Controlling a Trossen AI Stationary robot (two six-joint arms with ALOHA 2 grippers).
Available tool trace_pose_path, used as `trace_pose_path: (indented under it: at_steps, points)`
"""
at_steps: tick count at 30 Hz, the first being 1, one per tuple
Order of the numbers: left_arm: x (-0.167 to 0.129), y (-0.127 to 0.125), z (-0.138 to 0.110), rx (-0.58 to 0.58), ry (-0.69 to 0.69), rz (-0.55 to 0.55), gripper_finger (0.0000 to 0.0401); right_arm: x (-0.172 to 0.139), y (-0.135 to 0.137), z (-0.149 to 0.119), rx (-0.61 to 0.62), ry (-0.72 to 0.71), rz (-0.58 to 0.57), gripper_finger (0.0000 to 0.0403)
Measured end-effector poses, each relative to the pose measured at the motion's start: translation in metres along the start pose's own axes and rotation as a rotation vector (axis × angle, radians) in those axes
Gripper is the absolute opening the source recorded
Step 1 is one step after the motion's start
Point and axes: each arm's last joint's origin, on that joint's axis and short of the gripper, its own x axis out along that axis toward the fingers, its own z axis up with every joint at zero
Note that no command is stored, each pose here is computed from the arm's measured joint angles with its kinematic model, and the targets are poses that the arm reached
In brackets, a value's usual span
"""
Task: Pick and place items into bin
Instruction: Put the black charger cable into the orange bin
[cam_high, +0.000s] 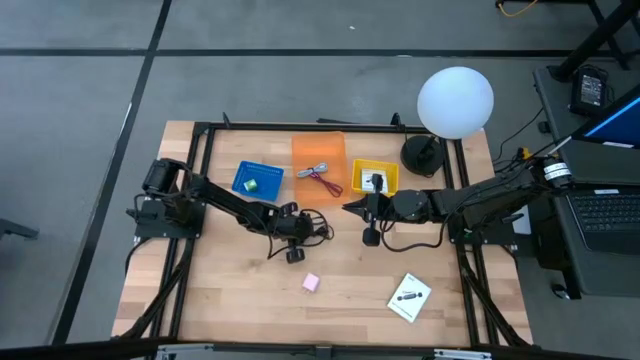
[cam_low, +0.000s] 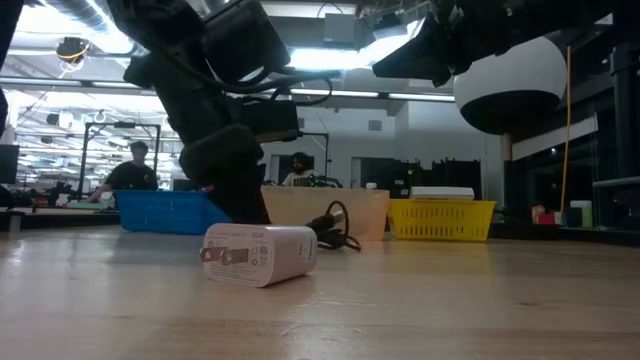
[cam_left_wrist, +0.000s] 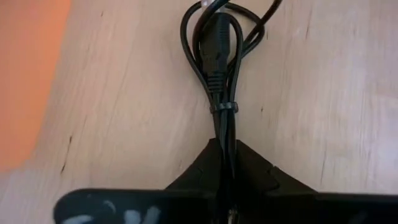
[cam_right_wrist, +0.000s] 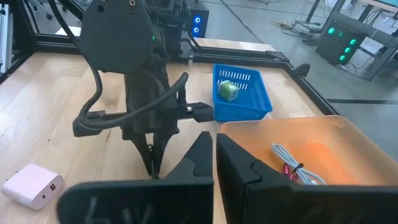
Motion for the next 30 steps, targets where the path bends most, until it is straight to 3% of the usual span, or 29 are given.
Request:
trace_pose_path:
  at_steps: [8,14,23,30]
  points:
    - [-0.013,0.003,-0.003,0.044,0.05,0.007,0.002,0.0,0.0,-0.001,-0.003,0.007,0.001,0.0004]
    - [-0.042,0.012,0.001,0.101,0.047,0.019,0.0013,0.0,0.0,-0.001,-0.005,0.012,0.001,0.0004]
    - [-0.096,0.026,0.017,0.235,-0.156,-0.001,0.0016,0.0,0.0,-0.002,-0.006,0.016,0.002,0.0004]
    - [-0.109,0.043,-0.004,0.198,-0.332,-0.034,0.0016,0.0,0.0,-0.003,-0.016,0.029,0.011,0.0004]
